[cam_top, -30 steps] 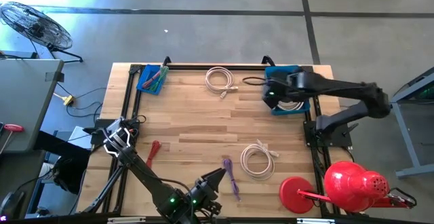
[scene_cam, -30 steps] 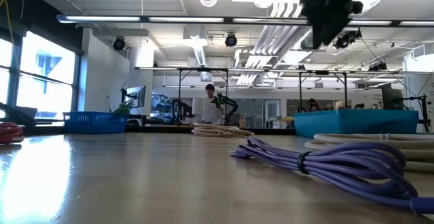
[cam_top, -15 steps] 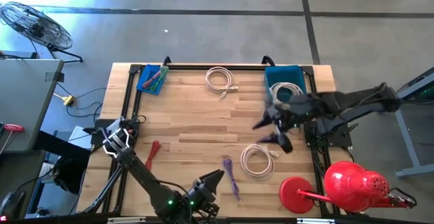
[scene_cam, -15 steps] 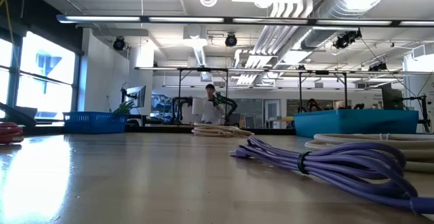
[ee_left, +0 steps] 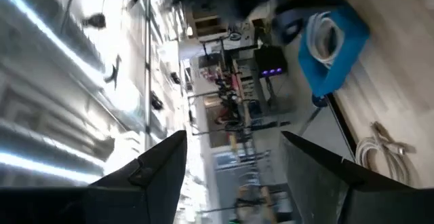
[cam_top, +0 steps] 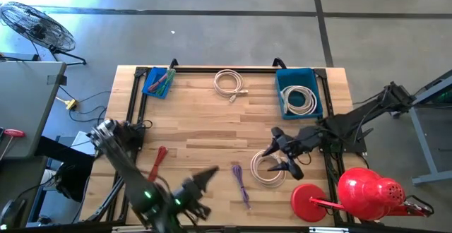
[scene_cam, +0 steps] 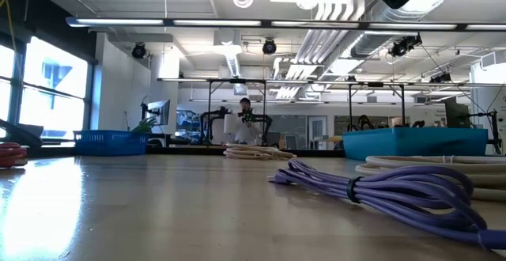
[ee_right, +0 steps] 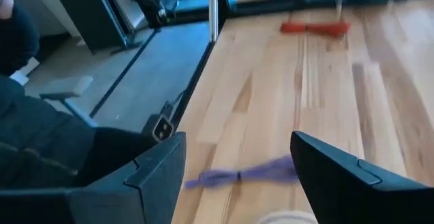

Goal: Pick & Place USB Port
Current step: Put the purple USB cable into the left blue bin

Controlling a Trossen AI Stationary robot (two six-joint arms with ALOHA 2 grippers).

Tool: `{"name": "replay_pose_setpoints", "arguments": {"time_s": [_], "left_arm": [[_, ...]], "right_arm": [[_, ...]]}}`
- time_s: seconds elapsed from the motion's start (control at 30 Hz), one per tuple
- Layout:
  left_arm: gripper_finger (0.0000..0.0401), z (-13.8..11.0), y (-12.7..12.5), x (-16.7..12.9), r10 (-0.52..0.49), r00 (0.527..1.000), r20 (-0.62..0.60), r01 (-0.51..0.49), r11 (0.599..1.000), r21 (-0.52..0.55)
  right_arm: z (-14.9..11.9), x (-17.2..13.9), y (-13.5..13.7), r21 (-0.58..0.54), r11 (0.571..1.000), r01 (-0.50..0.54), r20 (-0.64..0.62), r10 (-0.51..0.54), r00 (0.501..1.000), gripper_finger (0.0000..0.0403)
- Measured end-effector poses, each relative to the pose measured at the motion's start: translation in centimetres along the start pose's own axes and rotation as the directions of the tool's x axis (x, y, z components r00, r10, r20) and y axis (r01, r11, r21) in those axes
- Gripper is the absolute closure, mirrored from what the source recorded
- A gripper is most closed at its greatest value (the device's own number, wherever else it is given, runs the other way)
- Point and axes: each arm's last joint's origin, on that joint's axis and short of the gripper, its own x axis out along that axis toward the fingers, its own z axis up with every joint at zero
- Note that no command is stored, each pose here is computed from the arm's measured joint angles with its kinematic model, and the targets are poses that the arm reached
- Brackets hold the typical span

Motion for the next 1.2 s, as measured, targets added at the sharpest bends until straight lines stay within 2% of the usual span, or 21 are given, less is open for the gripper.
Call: {"name": "replay_pose_setpoints", "arguments": {"time_s": [0.1,0.17,0.2,0.27,0.37,0.43,0.5,0.53,0.57,0.63,0.7,0.77,0.83,1.0,1.1,1.2], "left_arm": [[0.0174,-3.6,3.4,0.7,0.000,1.000,-0.020,-0.004,0.982,-0.188],[0.0174,-6.1,5.2,1.4,-0.001,0.999,-0.045,-0.016,0.930,-0.368],[0.0174,-7.4,5.8,1.6,-0.002,0.999,-0.049,-0.021,0.887,-0.461],[0.0174,-9.5,6.5,1.8,-0.038,0.999,-0.011,0.023,0.786,-0.618],[0.0174,-12.2,6.4,2.2,-0.180,0.978,0.103,0.188,0.566,-0.803],[0.0174,-13.8,5.8,2.5,-0.317,0.937,0.149,0.284,0.437,-0.853],[0.0174,-15.5,4.9,2.7,-0.469,0.873,0.133,0.321,0.348,-0.881],[0.0174,-15.9,4.5,2.8,-0.537,0.833,0.132,0.324,0.281,-0.903],[0.0174,-15.8,4.0,3.1,-0.579,0.802,0.149,0.342,0.240,-0.909],[0.0174,-15.8,2.9,3.4,-0.645,0.740,0.191,0.424,0.227,-0.877],[0.0174,-15.5,1.9,3.4,-0.705,0.672,0.226,0.474,0.176,-0.863],[0.0174,-15.8,0.5,3.5,-0.793,0.580,0.185,0.504,0.172,-0.846],[0.0174,-15.5,-1.2,3.4,-0.857,0.491,0.157,0.522,0.145,-0.841],[0.0174,-15.3,-5.5,3.1,-0.943,0.330,0.051,0.538,0.144,-0.831],[0.0174,-15.1,-7.6,2.9,-0.967,0.253,0.023,0.559,0.126,-0.820],[0.0174,-14.9,-9.5,2.8,-0.978,0.210,0.014,0.575,0.112,-0.811]], "right_arm": [[0.0,0.1,0.2,-0.015,1.000,0.001,0.062,0.000,0.998,0.0146],[0.2,0.2,0.4,0.009,1.000,0.013,0.126,-0.014,0.992,0.0146],[0.2,0.2,0.5,0.019,1.000,0.014,0.153,-0.016,0.988,0.0146],[0.0,0.3,0.7,0.017,1.000,0.006,0.184,-0.009,0.983,0.0146],[-0.8,0.5,1.0,-0.008,1.000,0.024,0.161,-0.022,0.987,0.0146],[-1.5,0.9,1.2,-0.032,0.997,0.072,0.138,-0.067,0.988,0.0146],[-2.2,1.5,1.4,-0.084,0.989,0.123,0.105,-0.114,0.988,0.0146],[-2.6,1.9,1.6,-0.117,0.983,0.143,0.092,-0.132,0.987,0.0146],[-2.9,2.3,1.8,-0.150,0.976,0.157,0.082,-0.146,0.986,0.0146],[-3.7,3.2,2.1,-0.208,0.964,0.168,0.046,-0.162,0.986,0.0146],[-4.5,4.1,2.3,-0.238,0.955,0.179,0.024,-0.178,0.984,0.0146],[-5.3,5.1,2.3,-0.251,0.950,0.186,-0.010,-0.195,0.981,0.0146],[-5.8,6.2,2.3,-0.262,0.946,0.191,-0.042,-0.209,0.977,0.0146],[-6.1,9.0,2.6,-0.365,0.911,0.193,-0.118,-0.251,0.961,0.0146],[-5.7,10.6,3.1,-0.460,0.872,0.169,-0.187,-0.280,0.941,0.0147],[-5.1,12.1,3.6,-0.538,0.832,0.132,-0.265,-0.316,0.911,0.0146]]}}
